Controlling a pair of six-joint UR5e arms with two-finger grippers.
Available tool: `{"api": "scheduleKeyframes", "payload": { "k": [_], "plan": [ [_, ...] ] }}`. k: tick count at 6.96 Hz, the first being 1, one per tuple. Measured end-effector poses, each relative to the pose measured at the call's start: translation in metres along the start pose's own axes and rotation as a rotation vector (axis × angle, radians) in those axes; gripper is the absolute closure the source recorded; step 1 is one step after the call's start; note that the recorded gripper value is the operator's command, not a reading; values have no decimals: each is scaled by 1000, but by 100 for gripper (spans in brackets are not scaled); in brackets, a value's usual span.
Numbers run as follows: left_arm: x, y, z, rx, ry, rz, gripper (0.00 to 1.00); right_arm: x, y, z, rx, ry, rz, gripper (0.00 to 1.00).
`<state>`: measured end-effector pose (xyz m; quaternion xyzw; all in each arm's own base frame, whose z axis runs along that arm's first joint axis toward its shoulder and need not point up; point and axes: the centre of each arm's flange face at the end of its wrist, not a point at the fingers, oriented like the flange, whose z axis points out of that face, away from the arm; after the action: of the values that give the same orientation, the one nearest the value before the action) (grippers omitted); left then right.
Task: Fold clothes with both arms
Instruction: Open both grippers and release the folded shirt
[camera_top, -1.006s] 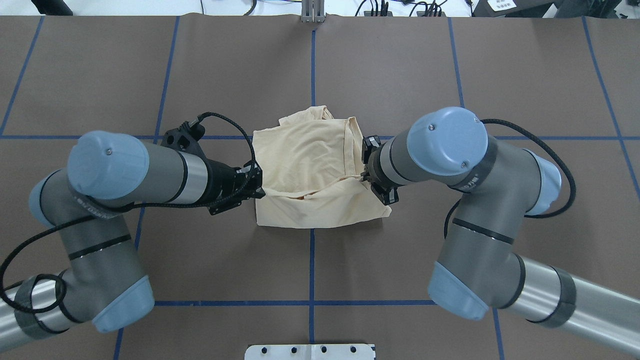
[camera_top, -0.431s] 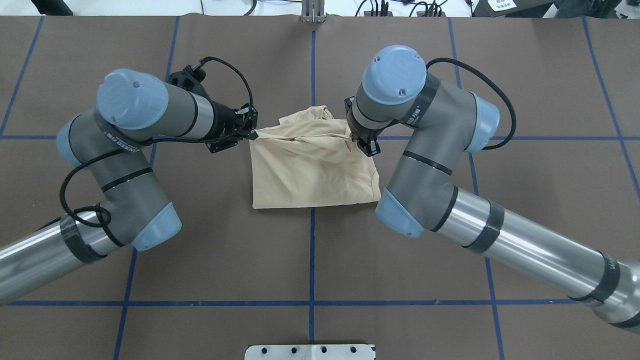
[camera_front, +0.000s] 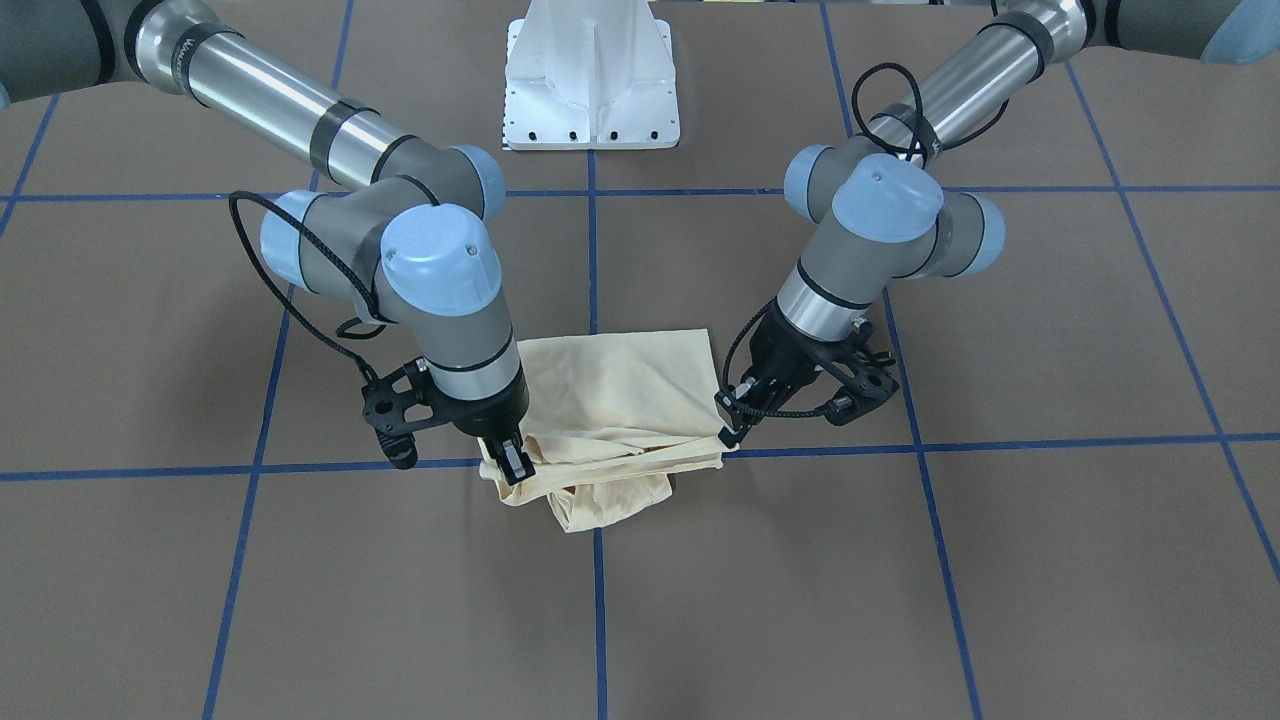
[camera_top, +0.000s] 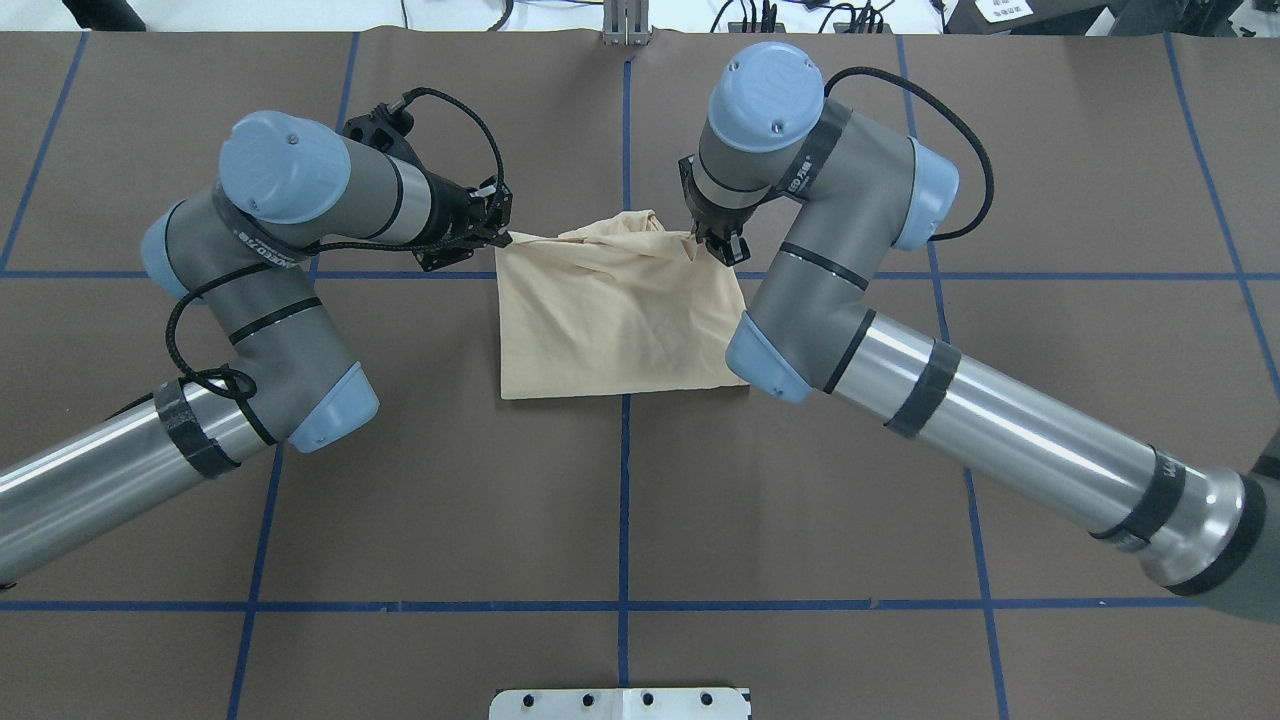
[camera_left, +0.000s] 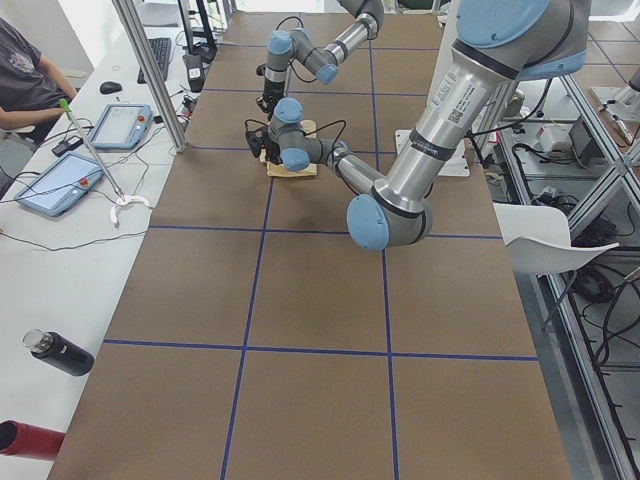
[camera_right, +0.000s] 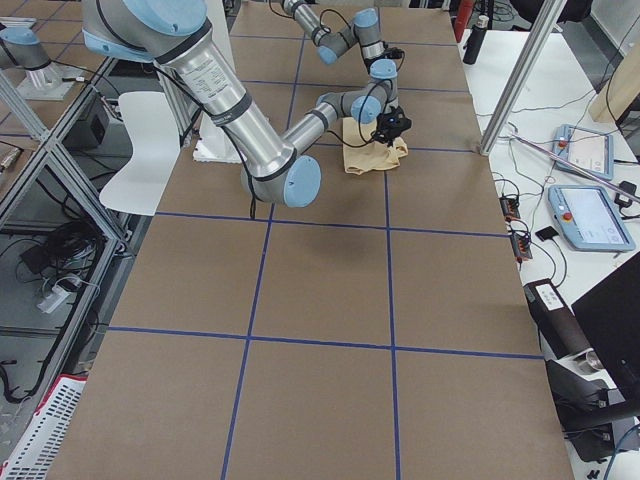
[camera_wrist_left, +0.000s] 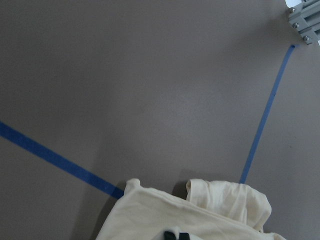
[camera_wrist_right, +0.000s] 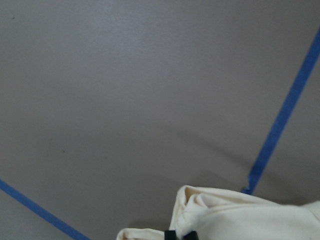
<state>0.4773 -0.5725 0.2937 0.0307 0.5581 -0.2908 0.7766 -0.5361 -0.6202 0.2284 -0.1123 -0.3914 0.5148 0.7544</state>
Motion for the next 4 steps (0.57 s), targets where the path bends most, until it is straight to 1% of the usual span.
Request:
{"api": "scheduleKeyframes", "payload": {
  "k": [1, 2, 3, 4],
  "plan": [
    [-6, -15, 8, 15, 4, 28, 0, -20, -8, 9, -1, -21, -51, 0],
    [-9, -28, 8, 30, 7, 43, 0, -36, -26, 5, -6, -44, -81, 0],
    [-10, -36, 6, 40, 9, 59, 0, -47, -53, -2, -9, -49, -108, 0],
    [-10, -43, 3, 48, 12, 84, 0, -48, -75, -3, -6, -43, -136, 0]
  ]
}}
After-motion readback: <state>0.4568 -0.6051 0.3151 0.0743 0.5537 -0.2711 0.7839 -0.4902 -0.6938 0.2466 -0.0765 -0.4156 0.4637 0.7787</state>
